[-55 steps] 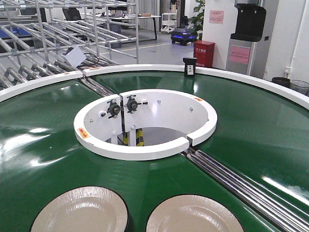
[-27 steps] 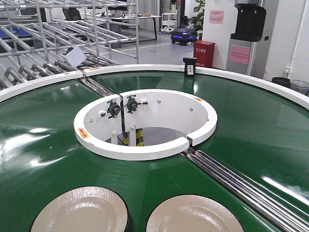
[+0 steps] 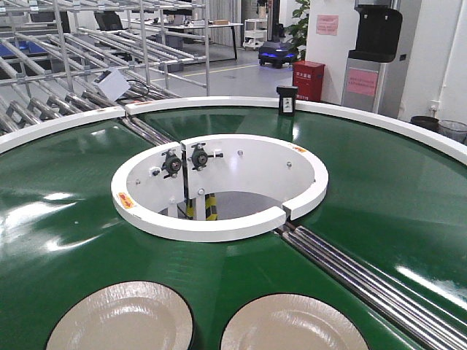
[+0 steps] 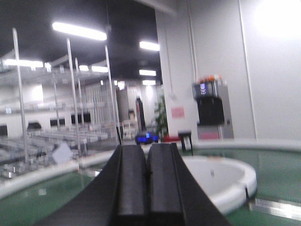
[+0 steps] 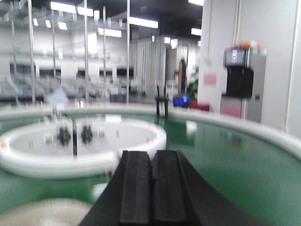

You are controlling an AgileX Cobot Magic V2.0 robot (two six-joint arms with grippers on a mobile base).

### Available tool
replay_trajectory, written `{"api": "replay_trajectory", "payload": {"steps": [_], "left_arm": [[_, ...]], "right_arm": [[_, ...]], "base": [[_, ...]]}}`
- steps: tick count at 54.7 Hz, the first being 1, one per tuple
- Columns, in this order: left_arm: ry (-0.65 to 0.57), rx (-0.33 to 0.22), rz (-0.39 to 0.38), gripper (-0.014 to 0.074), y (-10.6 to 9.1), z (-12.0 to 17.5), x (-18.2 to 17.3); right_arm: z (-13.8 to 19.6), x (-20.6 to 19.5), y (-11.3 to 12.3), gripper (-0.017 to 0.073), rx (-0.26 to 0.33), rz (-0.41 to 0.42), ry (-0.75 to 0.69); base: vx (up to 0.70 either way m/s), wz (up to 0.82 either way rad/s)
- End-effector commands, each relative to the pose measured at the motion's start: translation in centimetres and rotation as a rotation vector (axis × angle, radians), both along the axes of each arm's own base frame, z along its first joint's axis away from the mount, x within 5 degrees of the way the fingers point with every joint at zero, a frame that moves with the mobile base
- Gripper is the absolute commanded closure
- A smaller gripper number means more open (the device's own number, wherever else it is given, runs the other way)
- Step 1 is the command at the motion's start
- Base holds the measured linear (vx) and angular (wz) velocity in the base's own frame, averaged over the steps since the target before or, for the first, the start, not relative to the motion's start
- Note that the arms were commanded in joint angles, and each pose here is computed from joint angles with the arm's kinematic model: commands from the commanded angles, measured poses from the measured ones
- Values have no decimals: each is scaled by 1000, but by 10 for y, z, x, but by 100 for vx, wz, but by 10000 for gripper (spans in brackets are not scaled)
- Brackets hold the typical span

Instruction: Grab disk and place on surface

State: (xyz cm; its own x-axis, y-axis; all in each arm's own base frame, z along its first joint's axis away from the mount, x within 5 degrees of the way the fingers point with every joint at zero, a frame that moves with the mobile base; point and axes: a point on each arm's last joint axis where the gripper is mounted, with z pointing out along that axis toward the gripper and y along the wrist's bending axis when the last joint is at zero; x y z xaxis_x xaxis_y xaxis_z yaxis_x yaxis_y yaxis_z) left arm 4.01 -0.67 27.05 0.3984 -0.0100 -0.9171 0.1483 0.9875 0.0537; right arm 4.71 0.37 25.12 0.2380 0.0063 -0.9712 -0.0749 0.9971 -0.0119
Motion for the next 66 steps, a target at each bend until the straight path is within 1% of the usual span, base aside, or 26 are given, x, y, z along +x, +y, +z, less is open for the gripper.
{"api": "replay_trajectory", "payload": {"steps": [1, 5, 7, 9, 13, 18, 25, 32, 42, 47, 51, 56, 62, 64, 66], "left_arm": [[-173, -13, 2, 601, 4, 62, -22], [-189, 31, 26, 601, 4, 96, -26], [-185, 53, 36, 601, 4, 116, -23], [-175, 67, 41, 601, 3, 129, -19], [-127, 76, 37, 601, -1, 158, 0], [-65, 88, 33, 601, -6, 175, 30], [18, 105, 29, 601, -14, 178, 72], [105, 120, 25, 601, -20, 165, 105], [174, 133, 21, 579, -24, 154, 127], [186, 128, 18, 528, -25, 152, 130], [191, 129, 18, 465, -25, 151, 131], [197, 129, 17, 358, -26, 151, 132], [200, 129, 17, 191, -26, 150, 133], [203, 131, 17, 129, -26, 149, 134], [206, 132, 17, 84, -26, 149, 136]], "right_arm": [[65, -23, -2, 568, 17, -2, -224], [103, -30, -2, 568, 1, -8, -248], [121, -29, -2, 568, -8, -12, -253], [138, -26, -2, 568, -17, -15, -251], [166, -11, -1, 568, -21, -15, -231], [188, 19, 1, 568, -25, -14, -179], [197, 58, 4, 568, -27, -12, -104], [184, 90, 7, 568, -37, -10, 7], [172, 112, 9, 558, -43, -8, 92], [171, 112, 9, 523, -44, -8, 103], [170, 112, 9, 470, -47, -8, 110], [168, 112, 9, 345, -49, -7, 140], [164, 113, 9, 136, -53, -6, 180], [164, 112, 9, 54, -53, -6, 178], [165, 112, 9, -8, -52, -6, 173]], "base": [[0, 0], [0, 0], [0, 0], [0, 0], [0, 0], [0, 0], [0, 0], [0, 0], [0, 0], [0, 0], [0, 0], [0, 0], [0, 0], [0, 0], [0, 0]]}}
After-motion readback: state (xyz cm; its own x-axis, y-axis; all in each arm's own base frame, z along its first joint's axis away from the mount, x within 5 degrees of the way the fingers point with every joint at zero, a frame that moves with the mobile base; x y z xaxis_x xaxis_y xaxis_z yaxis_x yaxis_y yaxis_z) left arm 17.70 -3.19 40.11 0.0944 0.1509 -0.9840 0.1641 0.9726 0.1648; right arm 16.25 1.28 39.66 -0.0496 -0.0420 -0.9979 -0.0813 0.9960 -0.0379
